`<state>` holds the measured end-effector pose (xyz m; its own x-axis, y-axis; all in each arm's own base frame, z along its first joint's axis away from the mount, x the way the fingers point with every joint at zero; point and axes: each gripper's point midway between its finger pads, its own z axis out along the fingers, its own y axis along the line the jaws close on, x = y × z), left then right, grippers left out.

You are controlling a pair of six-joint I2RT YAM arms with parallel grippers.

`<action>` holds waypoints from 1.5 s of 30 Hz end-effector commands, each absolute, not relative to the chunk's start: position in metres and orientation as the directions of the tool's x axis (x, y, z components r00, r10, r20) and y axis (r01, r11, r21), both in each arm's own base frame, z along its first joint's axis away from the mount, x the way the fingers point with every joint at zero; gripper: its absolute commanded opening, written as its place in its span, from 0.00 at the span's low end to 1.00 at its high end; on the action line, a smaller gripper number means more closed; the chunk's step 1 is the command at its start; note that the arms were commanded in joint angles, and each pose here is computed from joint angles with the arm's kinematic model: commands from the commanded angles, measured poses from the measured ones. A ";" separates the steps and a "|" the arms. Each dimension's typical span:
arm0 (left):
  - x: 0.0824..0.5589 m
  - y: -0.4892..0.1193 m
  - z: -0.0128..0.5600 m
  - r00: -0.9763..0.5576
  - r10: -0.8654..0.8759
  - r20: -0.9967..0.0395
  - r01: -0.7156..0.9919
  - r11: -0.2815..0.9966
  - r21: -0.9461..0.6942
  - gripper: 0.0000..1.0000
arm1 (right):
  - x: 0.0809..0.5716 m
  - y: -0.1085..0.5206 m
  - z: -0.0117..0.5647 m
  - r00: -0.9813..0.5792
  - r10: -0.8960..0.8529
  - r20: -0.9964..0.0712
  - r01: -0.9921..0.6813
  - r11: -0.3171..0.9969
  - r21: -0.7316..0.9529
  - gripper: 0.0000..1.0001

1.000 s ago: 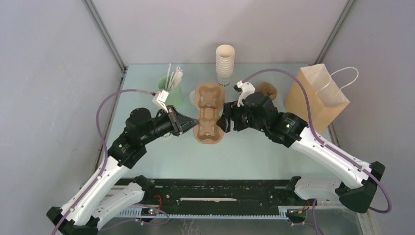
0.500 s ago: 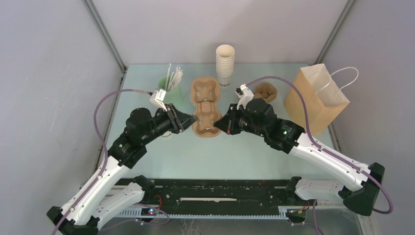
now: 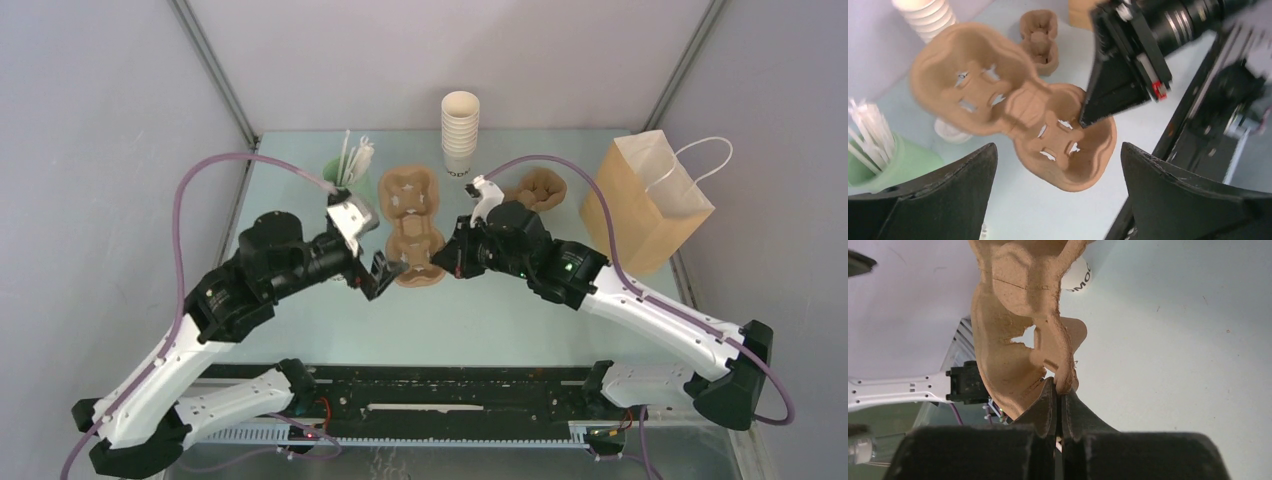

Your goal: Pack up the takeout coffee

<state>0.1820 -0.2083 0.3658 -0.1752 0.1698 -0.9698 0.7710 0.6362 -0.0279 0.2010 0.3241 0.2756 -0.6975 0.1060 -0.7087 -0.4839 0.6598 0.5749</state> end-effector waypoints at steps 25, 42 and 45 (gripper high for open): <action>0.203 -0.236 0.299 0.258 0.517 -0.816 0.820 0.330 0.468 0.71 | 0.171 0.328 0.288 -0.548 -0.144 -0.824 -0.684 0.645 0.342 0.00; 0.210 -0.232 0.280 0.212 0.581 -0.785 0.819 0.332 0.468 0.60 | 0.173 0.334 0.281 -0.530 -0.212 -0.821 -0.690 0.671 0.272 0.00; 0.211 -0.232 0.279 0.212 0.581 -0.786 0.816 0.337 0.470 0.53 | 0.173 0.336 0.278 -0.531 -0.227 -0.816 -0.691 0.674 0.263 0.00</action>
<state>0.2101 -0.2312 0.2857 0.2029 0.5710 -0.7955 0.8203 0.3445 0.4565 0.1723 0.3299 0.2622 -0.5706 -0.2272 -0.7892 -0.6686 0.6865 0.2858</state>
